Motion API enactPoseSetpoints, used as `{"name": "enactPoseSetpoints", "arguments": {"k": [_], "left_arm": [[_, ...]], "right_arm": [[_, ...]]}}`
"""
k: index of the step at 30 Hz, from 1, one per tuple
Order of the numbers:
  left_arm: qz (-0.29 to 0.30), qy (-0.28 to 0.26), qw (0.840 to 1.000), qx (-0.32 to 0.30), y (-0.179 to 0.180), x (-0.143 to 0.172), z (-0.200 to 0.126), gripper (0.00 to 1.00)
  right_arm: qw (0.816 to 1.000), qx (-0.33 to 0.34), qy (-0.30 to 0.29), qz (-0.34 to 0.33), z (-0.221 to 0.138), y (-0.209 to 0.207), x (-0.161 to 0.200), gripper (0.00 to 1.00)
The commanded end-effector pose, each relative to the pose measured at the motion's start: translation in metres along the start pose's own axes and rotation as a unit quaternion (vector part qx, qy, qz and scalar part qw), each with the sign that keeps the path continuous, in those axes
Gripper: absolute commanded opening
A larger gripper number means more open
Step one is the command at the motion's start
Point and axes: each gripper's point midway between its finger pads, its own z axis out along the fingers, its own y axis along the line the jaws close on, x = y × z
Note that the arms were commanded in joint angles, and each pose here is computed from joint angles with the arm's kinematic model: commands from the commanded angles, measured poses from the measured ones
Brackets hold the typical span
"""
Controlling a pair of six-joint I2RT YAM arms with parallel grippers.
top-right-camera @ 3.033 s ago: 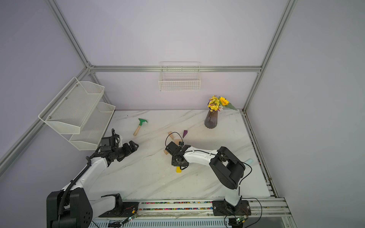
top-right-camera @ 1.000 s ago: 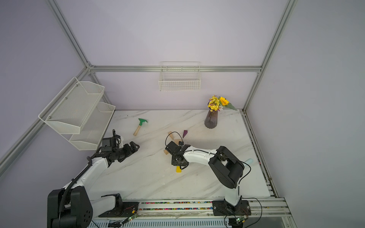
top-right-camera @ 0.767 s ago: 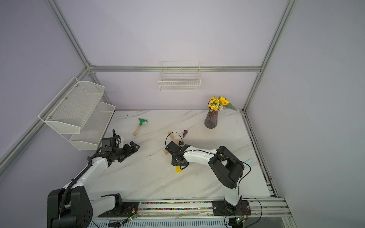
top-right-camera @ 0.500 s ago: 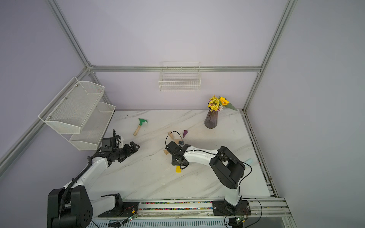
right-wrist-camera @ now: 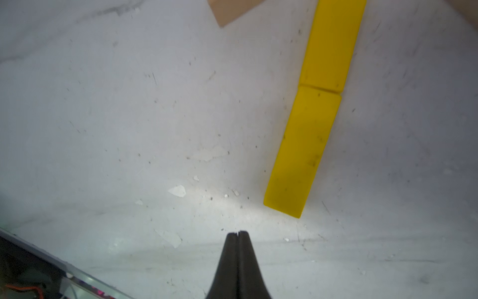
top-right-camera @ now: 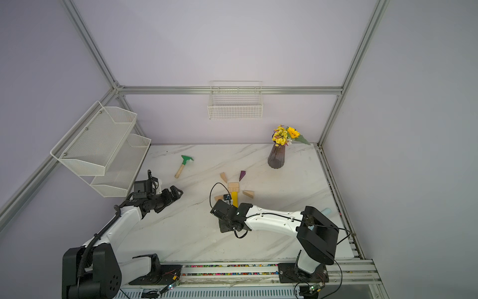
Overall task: Assemble a small pinwheel with building blocks
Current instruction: Assemble the building block at the center of the board.
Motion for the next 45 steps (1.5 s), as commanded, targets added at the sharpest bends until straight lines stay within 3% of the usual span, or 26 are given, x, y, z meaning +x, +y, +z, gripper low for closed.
{"name": "enactPoseSetpoints", "arguments": {"k": [1,8,34,40,45], "left_arm": [[0.010,-0.013,1.000,0.013,-0.004,-0.005,-0.002,1.00],[0.009,-0.011,1.000,0.012,-0.003,-0.004,0.000,1.00],[0.009,-0.008,1.000,0.012,-0.003,-0.004,0.001,1.00],[0.009,-0.010,1.000,0.014,-0.004,-0.005,0.000,1.00],[0.012,-0.011,1.000,0.014,-0.005,-0.005,0.000,1.00]], "right_arm": [[1.000,0.009,0.024,0.009,0.006,-0.006,0.017,0.00],[0.998,0.039,0.033,0.031,0.017,-0.021,0.025,0.00],[0.997,0.063,0.009,0.054,0.029,-0.033,-0.005,0.00],[0.997,0.050,0.003,0.051,0.019,-0.029,-0.008,0.00],[0.998,0.016,-0.030,0.053,-0.016,-0.018,-0.022,0.06]]}}
